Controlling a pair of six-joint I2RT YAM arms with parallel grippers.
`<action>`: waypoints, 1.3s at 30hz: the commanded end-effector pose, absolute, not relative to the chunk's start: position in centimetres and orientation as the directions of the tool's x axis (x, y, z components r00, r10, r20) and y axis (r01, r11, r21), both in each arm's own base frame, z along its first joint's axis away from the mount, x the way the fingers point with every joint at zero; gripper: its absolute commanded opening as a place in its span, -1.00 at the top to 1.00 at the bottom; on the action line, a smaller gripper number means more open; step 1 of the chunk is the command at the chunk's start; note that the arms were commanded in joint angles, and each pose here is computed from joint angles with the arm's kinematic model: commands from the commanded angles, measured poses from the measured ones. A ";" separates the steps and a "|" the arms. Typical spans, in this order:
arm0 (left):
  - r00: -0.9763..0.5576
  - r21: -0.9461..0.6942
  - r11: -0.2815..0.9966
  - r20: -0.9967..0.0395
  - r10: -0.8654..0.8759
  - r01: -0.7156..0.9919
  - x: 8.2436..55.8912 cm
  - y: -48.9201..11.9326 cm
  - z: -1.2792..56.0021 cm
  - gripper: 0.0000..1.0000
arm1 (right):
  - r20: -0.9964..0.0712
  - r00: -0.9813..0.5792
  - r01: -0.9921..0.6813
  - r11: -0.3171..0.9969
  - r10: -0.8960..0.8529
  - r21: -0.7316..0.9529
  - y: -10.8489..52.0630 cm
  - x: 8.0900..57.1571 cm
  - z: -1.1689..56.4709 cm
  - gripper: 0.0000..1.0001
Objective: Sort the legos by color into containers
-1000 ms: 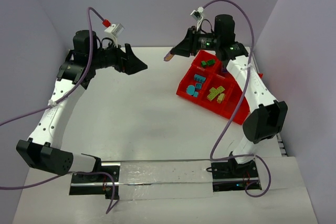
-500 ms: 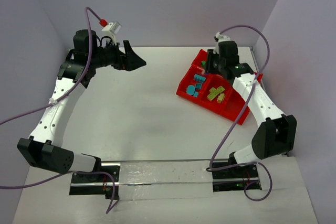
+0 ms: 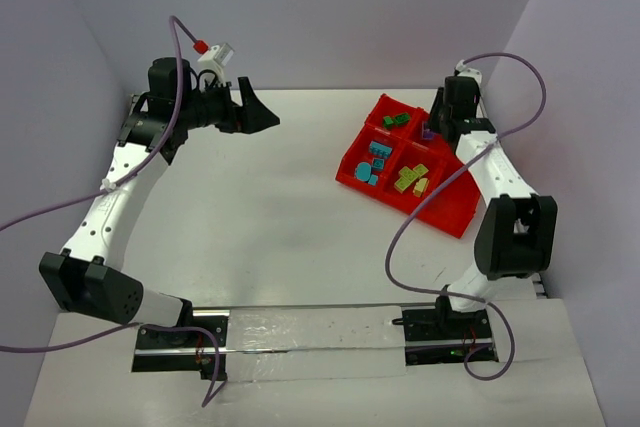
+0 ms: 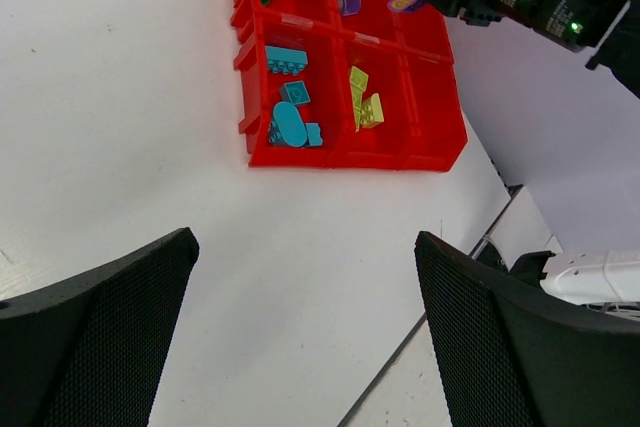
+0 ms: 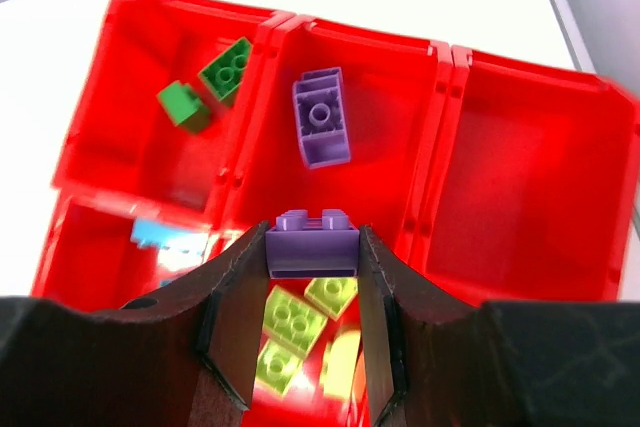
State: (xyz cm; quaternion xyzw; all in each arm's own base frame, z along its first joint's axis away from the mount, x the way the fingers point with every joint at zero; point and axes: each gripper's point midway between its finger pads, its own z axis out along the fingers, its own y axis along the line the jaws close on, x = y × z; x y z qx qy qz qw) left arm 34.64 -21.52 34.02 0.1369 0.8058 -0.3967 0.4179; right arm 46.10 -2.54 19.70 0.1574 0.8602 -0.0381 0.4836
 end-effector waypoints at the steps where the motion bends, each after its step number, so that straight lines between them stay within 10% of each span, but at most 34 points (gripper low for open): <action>1: -0.591 -0.504 0.667 -0.798 -0.116 0.549 35.6 -21.2 34.4 -0.94 | -0.876 -0.415 0.358 0.929 0.245 0.091 -5.3 49.2 20.7 1.00; 6: -0.594 -0.501 0.675 -0.796 -0.113 0.542 35.9 -21.1 34.1 -0.94 | -0.862 -0.443 0.375 0.924 0.246 0.071 -6.1 50.2 18.7 0.79; 14: -0.602 -0.507 0.667 -0.791 -0.108 0.546 36.1 -21.3 34.1 -0.94 | -0.846 -0.477 0.341 0.937 0.240 0.073 -5.5 51.3 18.0 -0.49; 39: -0.435 -0.475 0.786 -0.851 -0.295 0.396 37.0 -17.7 37.9 -0.93 | -0.931 -0.230 0.531 0.838 0.285 0.125 -8.3 39.3 29.3 -0.88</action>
